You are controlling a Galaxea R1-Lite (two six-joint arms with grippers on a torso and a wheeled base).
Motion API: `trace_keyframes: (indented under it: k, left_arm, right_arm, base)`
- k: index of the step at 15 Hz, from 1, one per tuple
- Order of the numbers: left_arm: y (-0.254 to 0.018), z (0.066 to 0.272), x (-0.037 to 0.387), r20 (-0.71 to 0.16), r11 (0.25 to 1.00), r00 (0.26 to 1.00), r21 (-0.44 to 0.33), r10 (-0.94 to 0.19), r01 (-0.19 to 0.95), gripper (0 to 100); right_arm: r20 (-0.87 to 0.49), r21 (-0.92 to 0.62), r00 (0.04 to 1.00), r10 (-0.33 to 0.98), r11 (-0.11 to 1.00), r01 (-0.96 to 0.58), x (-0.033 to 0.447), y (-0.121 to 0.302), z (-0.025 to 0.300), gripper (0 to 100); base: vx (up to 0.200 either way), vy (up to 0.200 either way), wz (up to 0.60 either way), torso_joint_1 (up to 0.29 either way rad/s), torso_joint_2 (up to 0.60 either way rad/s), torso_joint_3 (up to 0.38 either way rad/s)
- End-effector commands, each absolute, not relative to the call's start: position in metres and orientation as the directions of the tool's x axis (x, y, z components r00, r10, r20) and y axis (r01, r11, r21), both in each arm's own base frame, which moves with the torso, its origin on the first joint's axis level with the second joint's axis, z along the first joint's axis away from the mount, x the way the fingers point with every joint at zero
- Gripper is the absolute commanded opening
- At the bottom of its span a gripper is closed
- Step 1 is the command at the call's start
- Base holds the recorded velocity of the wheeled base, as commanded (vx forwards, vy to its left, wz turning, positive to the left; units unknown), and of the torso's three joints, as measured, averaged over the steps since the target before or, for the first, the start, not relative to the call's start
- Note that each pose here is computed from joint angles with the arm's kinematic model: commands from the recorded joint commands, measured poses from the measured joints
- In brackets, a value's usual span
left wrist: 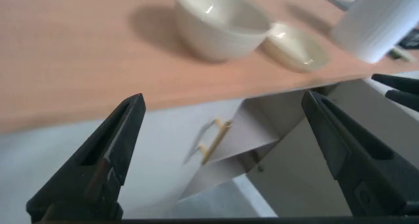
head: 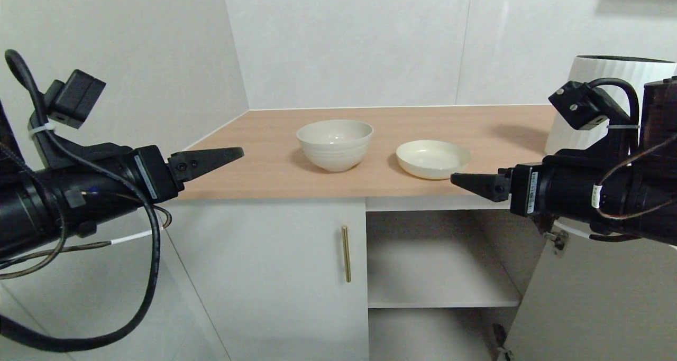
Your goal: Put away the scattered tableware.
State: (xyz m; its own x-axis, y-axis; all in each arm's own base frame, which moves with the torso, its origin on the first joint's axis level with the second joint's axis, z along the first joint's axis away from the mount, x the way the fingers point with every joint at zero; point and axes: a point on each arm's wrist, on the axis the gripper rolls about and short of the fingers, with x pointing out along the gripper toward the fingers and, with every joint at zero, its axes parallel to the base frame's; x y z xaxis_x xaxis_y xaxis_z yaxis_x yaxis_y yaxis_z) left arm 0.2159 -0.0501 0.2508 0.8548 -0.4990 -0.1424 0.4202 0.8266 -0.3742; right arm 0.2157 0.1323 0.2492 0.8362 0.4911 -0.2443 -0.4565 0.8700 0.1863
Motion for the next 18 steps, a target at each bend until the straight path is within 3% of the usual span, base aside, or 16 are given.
trace_keyframes:
  k: [1,7,11,13,15,16,17,18]
  left_arm:
    - [-0.051,0.247,0.219,-0.159,0.827,0.852,-0.379,-0.5,0.415,100]
    - [-0.053,0.239,0.232,-0.188,0.832,0.849,-0.386,-0.495,0.399,100]
    - [-0.06,0.249,0.256,-0.206,0.837,0.848,-0.386,-0.488,0.388,100]
    - [-0.067,0.261,0.279,-0.277,0.844,0.83,-0.399,-0.484,0.359,100]
    - [-0.074,0.273,0.297,-0.401,0.884,0.816,-0.389,-0.416,0.26,100]
    - [-0.075,0.273,0.298,-0.44,0.899,0.811,-0.378,-0.385,0.222,100]
    - [-0.083,0.258,0.309,-0.515,0.923,0.79,-0.348,-0.332,0.161,100]
    - [-0.089,0.252,0.313,-0.53,0.931,0.793,-0.343,-0.3,0.123,100]
  right_arm:
    - [-0.252,0.185,0.838,0.484,0.874,-0.449,0.218,0.132,0.247,100]
    - [-0.264,0.185,0.838,0.478,0.878,-0.442,0.229,0.135,0.239,100]
    - [-0.246,0.16,0.857,0.454,0.891,-0.426,0.263,0.147,0.228,100]
    - [-0.289,0.15,0.872,0.396,0.918,-0.367,0.285,0.156,0.226,100]
    - [-0.365,0.173,0.876,0.317,0.947,-0.27,0.293,0.156,0.229,100]
    - [-0.377,0.185,0.873,0.309,0.949,-0.255,0.294,0.155,0.231,100]
    - [-0.398,0.208,0.868,0.298,0.951,-0.231,0.295,0.153,0.234,100]
    - [-0.399,0.206,0.871,0.288,0.953,-0.221,0.296,0.152,0.234,100]
  base:
    - [0.0,0.0,0.0,0.163,-0.51,-0.286]
    - [0.0,0.0,0.0,0.19,-0.48,-0.286]
    - [0.0,0.0,0.0,0.135,-0.33,-0.187]
    - [0.0,0.0,0.0,0.021,-0.04,-0.021]
    - [0.0,0.0,0.0,0.0,0.0,0.0]
    - [0.0,0.0,0.0,0.0,0.0,0.0]
    - [0.0,0.0,0.0,0.0,0.0,0.0]
    - [0.0,0.0,0.0,0.0,0.0,0.0]
